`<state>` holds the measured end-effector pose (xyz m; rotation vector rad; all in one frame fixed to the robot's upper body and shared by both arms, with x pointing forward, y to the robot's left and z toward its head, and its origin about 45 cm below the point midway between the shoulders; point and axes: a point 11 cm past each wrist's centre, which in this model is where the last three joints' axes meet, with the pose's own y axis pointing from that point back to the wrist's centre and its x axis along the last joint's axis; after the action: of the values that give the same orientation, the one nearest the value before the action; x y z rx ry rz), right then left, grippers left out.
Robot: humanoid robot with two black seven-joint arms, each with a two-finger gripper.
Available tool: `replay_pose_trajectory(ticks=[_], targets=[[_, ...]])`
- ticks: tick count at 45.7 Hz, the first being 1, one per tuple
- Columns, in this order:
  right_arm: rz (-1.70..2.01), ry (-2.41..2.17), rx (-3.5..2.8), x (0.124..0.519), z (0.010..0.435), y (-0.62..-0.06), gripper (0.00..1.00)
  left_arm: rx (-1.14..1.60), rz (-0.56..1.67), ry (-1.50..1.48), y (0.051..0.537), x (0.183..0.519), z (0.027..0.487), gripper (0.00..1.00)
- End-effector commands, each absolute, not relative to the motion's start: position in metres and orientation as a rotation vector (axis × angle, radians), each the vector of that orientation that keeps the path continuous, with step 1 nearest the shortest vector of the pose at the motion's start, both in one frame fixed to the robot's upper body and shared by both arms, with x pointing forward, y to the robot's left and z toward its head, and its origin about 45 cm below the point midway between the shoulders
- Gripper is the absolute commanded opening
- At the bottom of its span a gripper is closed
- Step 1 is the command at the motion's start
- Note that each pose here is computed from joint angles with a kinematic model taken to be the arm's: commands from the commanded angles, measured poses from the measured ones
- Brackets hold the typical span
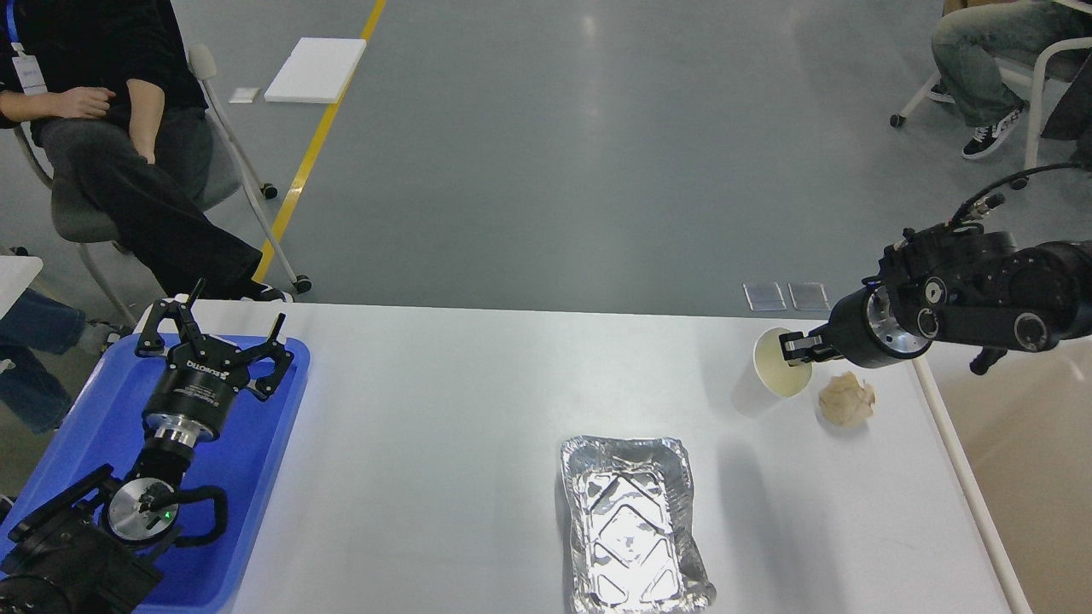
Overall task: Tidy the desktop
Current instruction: 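Lift the white cup with the right gripper and carry it over the bin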
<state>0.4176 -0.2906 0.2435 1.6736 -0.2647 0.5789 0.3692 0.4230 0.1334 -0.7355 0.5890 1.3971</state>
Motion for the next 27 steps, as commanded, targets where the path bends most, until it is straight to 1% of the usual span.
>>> replay_pose_trajectory(ticks=[1, 15, 27], targets=[[0.599, -0.229, 1.717, 0.411, 0.301, -0.272, 0.00, -0.735, 1.397, 0.589, 0.423, 0.369, 0.133, 0.99], [0.576, -0.236, 1.723, 0.407, 0.381, -0.282, 0.00, -0.735, 1.397, 0.589, 0.423, 0.369, 0.133, 0.99], [0.608, -0.216, 1.734, 0.394, 0.440, -0.272, 0.00, -0.735, 1.397, 0.589, 0.423, 0.369, 0.133, 0.99]])
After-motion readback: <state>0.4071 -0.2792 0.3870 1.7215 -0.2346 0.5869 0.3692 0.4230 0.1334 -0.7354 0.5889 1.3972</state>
